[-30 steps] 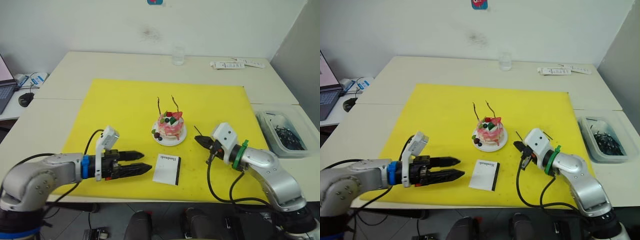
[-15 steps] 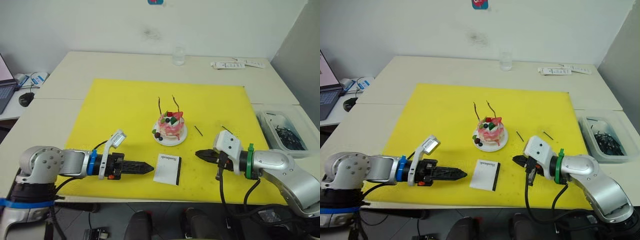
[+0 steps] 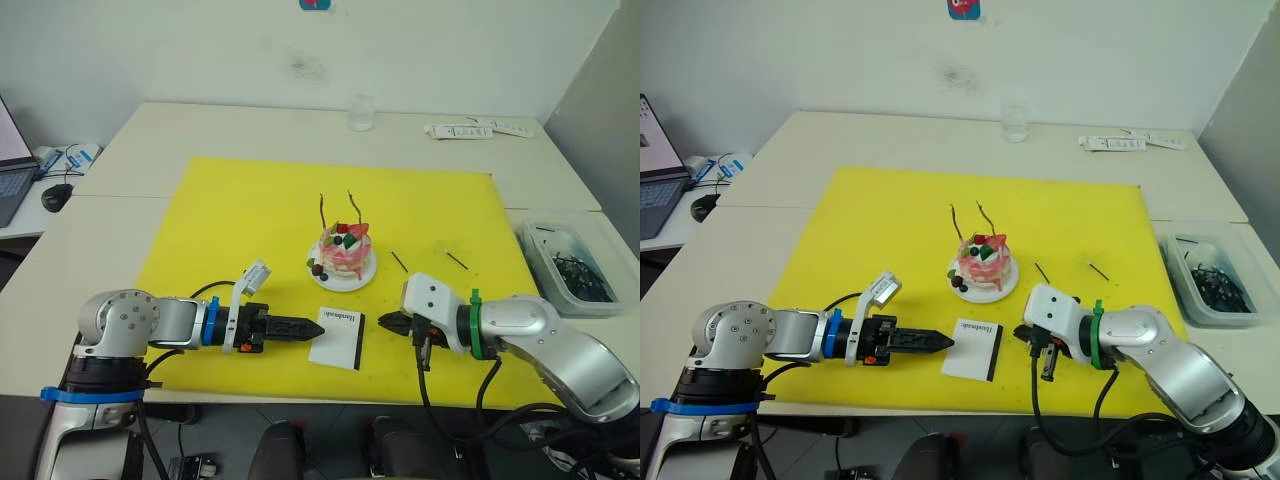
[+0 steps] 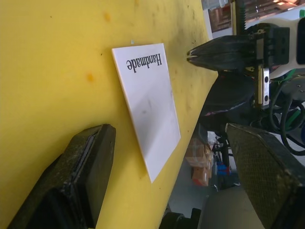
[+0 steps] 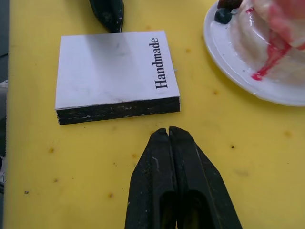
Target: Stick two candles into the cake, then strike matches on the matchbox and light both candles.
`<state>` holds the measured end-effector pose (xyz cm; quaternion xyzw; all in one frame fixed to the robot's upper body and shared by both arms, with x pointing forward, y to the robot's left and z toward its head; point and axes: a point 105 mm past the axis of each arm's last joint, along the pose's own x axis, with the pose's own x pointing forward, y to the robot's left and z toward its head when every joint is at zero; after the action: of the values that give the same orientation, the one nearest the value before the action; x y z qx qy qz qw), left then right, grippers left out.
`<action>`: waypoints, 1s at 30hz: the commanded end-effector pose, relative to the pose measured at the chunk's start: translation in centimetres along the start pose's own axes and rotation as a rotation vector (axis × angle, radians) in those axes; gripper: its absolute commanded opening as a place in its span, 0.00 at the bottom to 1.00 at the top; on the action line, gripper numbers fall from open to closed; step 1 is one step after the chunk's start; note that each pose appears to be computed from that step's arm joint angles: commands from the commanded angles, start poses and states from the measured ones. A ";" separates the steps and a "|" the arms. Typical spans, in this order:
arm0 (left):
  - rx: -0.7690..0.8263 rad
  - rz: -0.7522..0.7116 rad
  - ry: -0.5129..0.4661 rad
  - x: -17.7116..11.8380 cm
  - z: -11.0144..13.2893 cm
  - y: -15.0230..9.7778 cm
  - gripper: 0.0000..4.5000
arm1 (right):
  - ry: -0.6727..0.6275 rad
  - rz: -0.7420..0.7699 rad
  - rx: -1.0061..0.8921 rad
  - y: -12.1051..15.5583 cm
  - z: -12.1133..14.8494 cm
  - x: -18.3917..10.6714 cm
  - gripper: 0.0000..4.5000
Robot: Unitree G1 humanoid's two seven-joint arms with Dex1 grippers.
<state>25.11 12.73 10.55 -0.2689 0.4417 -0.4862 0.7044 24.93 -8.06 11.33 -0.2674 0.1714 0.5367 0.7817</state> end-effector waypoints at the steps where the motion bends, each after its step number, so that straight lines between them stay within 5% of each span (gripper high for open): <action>1: -0.007 0.001 0.008 0.4 -0.4 0.0 0.91 | 0.025 0.004 -0.020 0.0 -0.2 0.7 0.00; 30: -0.015 0.001 -0.015 1.4 -1.4 0.1 0.91 | -0.091 0.127 -0.017 1.5 2.1 4.1 0.00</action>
<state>24.74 12.20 9.91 -0.2836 0.4280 -0.4767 0.7135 25.26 -3.69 9.74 -0.2464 0.1589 0.5890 0.7531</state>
